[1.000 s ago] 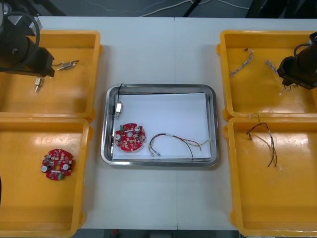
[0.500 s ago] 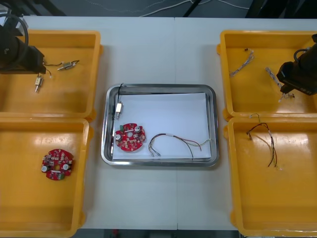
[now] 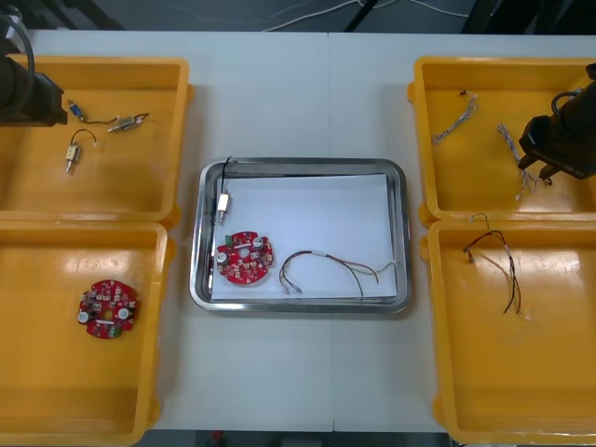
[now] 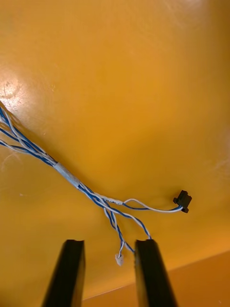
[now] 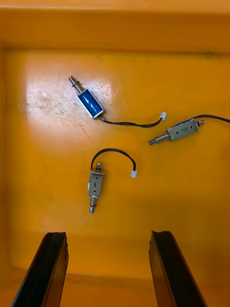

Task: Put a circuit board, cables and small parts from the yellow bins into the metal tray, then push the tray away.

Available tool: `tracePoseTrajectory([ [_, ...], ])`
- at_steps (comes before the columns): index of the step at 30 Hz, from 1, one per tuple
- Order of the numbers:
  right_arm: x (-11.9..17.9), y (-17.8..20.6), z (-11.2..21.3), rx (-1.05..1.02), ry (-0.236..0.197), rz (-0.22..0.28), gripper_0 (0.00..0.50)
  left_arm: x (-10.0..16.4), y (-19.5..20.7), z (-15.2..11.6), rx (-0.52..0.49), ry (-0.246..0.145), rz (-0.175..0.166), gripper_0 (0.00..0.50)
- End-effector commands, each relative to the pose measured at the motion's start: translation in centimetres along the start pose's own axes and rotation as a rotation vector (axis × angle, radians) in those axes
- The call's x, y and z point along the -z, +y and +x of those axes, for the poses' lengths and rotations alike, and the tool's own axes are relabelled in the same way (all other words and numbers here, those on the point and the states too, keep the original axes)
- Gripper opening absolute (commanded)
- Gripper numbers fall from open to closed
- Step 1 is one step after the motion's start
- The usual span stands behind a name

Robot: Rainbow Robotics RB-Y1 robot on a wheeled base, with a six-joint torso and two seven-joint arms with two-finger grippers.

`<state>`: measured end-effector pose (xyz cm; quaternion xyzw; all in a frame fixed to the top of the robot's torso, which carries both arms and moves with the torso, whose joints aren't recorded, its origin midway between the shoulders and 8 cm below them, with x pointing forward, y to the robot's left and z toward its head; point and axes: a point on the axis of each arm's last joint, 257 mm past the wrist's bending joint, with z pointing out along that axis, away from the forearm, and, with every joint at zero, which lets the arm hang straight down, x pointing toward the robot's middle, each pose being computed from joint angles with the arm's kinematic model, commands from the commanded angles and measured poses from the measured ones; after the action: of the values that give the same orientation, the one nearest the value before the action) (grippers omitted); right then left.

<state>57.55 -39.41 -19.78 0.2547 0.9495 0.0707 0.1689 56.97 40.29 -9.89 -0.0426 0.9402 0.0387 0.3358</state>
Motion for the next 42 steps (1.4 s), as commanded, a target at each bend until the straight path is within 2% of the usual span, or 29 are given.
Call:
tracePoseTrajectory([
  [1,1.8,0.5,-1.5,0.081,-0.046,-0.017,0.403,0.7,3.0,-1.0,-0.118,-0.026,-0.057,0.500],
  [8,2.6,1.2,-2.2,0.236,-0.081,0.004,0.451,-1.0,3.5,-1.2,-0.110,-0.038,-0.039,0.500],
  [14,2.9,1.6,-2.5,0.431,-0.097,0.007,0.453,-2.6,2.9,-0.2,-0.129,-0.012,-0.030,0.500],
  [22,2.7,2.7,-3.8,0.628,-0.161,0.008,0.452,-4.8,1.4,0.1,-0.131,-0.025,0.004,0.500],
  [31,1.2,3.3,-4.4,0.656,-0.200,0.019,0.451,-7.8,0.2,-0.4,-0.126,-0.057,0.016,0.500],
  [39,-0.3,3.0,-4.0,0.640,-0.193,0.010,0.453,-8.2,-0.3,0.0,-0.155,-0.044,0.008,0.500],
  [42,-0.6,3.0,-3.8,0.638,-0.186,0.010,0.451,-8.6,-0.9,0.2,-0.158,-0.033,0.016,0.500],
])
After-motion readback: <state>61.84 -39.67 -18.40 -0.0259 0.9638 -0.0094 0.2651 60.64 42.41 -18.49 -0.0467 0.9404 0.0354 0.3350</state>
